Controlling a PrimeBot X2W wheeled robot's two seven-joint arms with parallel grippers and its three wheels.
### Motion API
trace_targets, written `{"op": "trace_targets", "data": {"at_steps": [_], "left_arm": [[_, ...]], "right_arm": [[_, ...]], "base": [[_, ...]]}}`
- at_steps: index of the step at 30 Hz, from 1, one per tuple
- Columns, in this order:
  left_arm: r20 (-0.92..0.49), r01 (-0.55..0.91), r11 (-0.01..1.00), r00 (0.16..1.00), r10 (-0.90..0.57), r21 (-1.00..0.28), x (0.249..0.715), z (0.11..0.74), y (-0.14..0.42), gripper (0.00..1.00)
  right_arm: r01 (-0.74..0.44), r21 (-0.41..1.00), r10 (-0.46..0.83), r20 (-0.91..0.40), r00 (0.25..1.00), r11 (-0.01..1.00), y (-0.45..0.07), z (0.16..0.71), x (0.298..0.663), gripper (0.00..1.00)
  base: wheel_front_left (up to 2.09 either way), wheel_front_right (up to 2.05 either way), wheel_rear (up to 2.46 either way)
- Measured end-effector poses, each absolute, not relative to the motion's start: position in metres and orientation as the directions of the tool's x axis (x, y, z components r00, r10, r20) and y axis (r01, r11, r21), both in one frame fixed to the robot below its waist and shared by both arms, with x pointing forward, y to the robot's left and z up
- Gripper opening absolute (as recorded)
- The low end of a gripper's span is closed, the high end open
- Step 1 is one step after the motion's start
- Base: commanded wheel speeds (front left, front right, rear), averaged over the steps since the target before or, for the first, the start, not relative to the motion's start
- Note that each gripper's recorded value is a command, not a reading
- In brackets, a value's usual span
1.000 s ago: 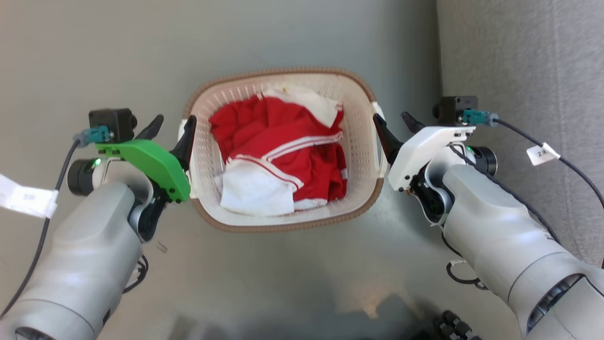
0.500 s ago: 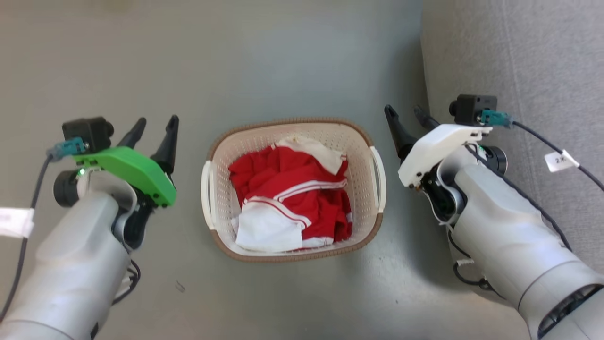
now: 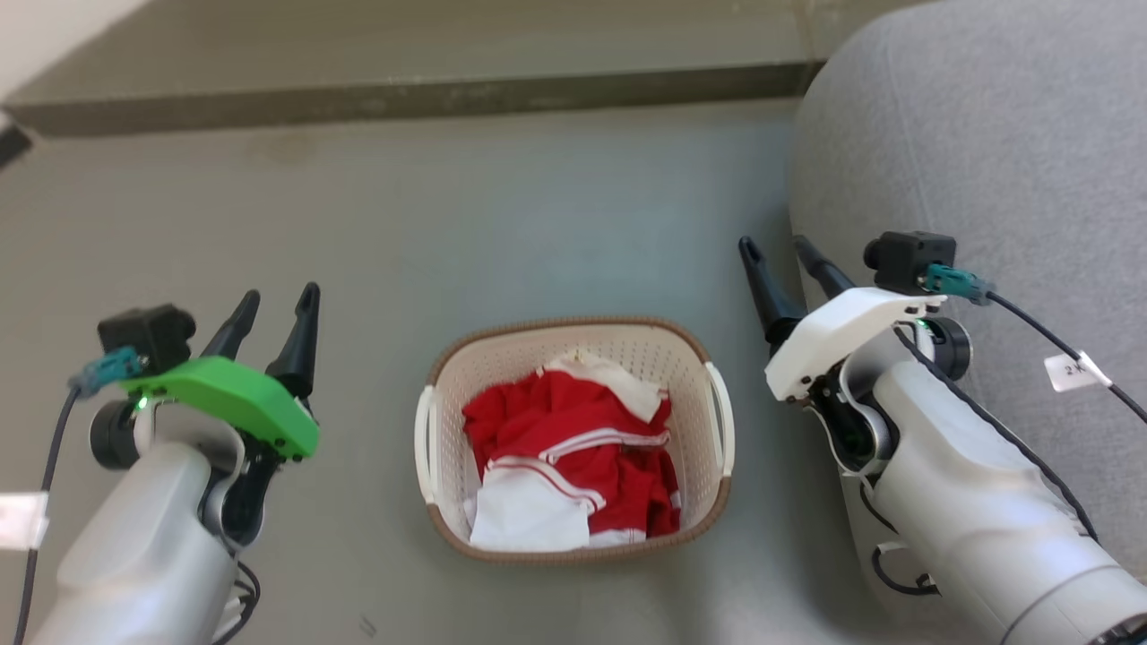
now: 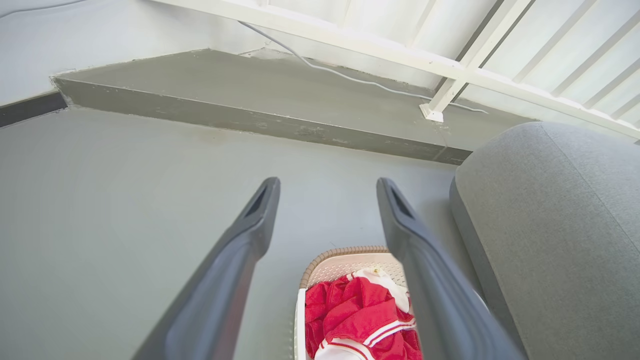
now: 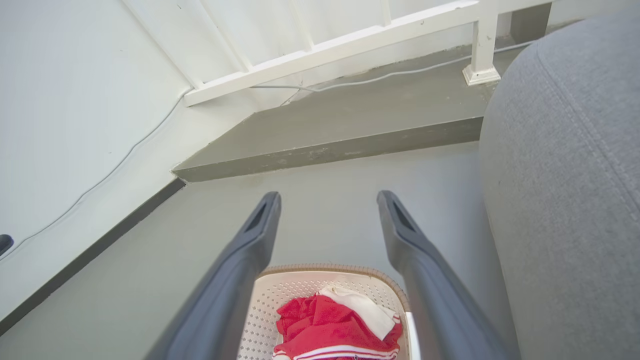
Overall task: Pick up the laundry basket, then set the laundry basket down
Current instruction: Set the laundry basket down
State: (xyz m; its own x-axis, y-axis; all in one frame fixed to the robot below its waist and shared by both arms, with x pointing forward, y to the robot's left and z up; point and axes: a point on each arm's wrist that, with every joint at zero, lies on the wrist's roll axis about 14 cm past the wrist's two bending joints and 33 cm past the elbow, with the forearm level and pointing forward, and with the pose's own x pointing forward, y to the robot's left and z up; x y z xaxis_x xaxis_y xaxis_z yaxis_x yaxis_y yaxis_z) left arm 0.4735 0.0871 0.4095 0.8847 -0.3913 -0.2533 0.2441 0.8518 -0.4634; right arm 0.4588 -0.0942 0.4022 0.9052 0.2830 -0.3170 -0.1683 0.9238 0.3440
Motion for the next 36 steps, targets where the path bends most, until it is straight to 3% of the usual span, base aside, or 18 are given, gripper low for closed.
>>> {"op": "trace_targets", "data": {"at_steps": [20,36], "left_arm": [[0.066,0.296,0.875,0.954,-0.294,-0.384,0.427,0.518,0.112,1.00],[0.088,0.266,0.894,0.964,-0.251,-0.362,0.401,0.515,0.121,1.00]], "right_arm": [[-0.173,0.215,0.179,-0.010,0.984,0.961,-0.124,0.502,0.418,1.00],[-0.125,0.167,0.124,0.016,0.992,0.978,-0.139,0.501,0.394,1.00]], "base": [[0.00,0.00,0.00],[0.00,0.00,0.00]]}}
